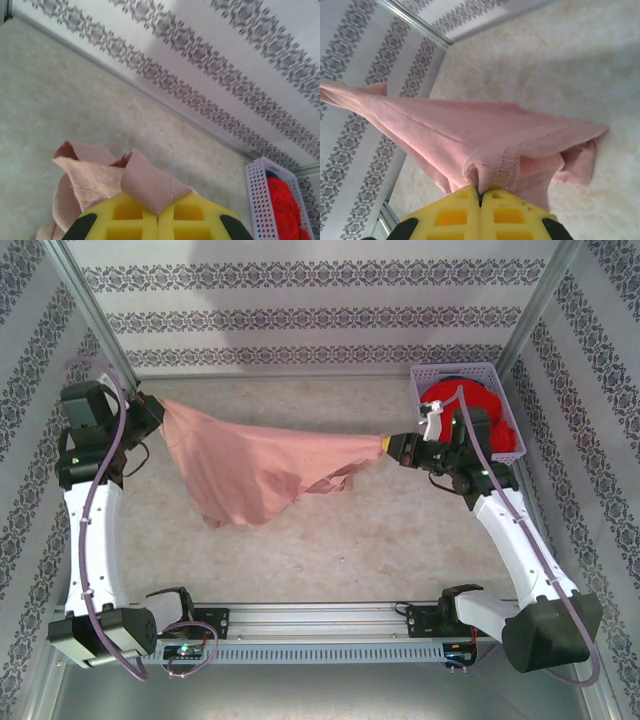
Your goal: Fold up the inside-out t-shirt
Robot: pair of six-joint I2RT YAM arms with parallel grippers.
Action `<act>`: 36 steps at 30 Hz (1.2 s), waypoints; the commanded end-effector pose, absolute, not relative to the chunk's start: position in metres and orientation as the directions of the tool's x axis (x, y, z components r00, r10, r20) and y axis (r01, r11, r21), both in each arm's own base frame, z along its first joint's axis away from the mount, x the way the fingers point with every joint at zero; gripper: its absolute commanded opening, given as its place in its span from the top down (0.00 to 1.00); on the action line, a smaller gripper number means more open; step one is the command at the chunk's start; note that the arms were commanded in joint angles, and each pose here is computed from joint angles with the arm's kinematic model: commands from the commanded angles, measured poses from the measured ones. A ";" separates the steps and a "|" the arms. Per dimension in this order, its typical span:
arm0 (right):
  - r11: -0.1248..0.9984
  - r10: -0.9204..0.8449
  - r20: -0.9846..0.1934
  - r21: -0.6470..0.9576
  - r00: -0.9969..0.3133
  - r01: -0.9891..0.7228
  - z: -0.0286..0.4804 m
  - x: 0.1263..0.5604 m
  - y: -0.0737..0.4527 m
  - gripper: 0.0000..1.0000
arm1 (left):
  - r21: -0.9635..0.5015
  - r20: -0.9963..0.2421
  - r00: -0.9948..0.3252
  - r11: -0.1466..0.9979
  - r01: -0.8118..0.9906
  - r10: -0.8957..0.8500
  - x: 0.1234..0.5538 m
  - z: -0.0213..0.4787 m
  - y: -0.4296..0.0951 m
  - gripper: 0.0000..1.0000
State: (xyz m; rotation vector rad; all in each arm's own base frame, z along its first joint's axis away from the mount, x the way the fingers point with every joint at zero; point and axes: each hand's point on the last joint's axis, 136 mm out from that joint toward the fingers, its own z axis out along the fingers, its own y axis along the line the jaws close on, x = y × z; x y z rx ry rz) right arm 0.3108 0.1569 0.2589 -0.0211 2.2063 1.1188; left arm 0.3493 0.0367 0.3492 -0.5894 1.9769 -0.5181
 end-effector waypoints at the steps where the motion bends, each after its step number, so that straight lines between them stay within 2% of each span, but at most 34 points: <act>1: 0.743 0.263 -0.352 0.668 -0.898 -0.044 0.162 0.290 0.153 0.96 | -0.538 -0.651 -0.484 0.805 -0.251 -0.585 0.330 0.306 0.039 1.00; 3: 0.833 0.245 -0.262 0.549 -0.933 0.064 0.111 0.271 0.147 0.94 | -0.510 -0.635 -0.520 0.815 -0.274 -0.572 0.321 0.286 0.039 1.00; 5: 0.893 0.213 -0.192 0.435 -0.958 0.112 0.075 0.251 0.146 0.88 | -0.490 -0.623 -0.544 0.822 -0.289 -0.562 0.314 0.273 0.038 1.00; 12: 0.988 0.046 -0.243 0.155 -0.969 0.008 0.063 0.245 0.140 0.66 | -0.523 -0.588 -0.573 0.809 -0.269 -0.570 0.313 0.257 0.029 1.00; 15: 0.989 -0.001 -0.243 0.145 -0.970 -0.037 0.062 0.244 0.153 0.61 | -0.531 -0.586 -0.574 0.806 -0.261 -0.571 0.314 0.256 0.028 1.00; 20: 0.956 -0.038 -0.282 0.268 -0.959 -0.117 0.067 0.235 0.202 0.54 | -0.548 -0.574 -0.581 0.798 -0.250 -0.576 0.315 0.252 0.024 1.00; 22: 0.959 -0.051 -0.281 0.254 -0.958 -0.125 0.063 0.233 0.210 0.53 | -0.553 -0.571 -0.583 0.796 -0.248 -0.578 0.315 0.250 0.023 1.00; 29: 0.996 -0.076 -0.248 0.035 -0.966 -0.088 0.038 0.237 0.207 0.47 | -0.569 -0.570 -0.582 0.789 -0.230 -0.580 0.316 0.251 0.020 1.00; 32: 0.996 -0.083 -0.248 0.017 -0.965 -0.090 0.031 0.240 0.211 0.47 | -0.574 -0.568 -0.583 0.787 -0.226 -0.581 0.316 0.250 0.019 1.00; 36: 0.995 -0.099 -0.228 -0.026 -0.969 -0.096 0.026 0.241 0.208 0.56 | -0.577 -0.568 -0.584 0.787 -0.219 -0.580 0.316 0.252 0.018 1.00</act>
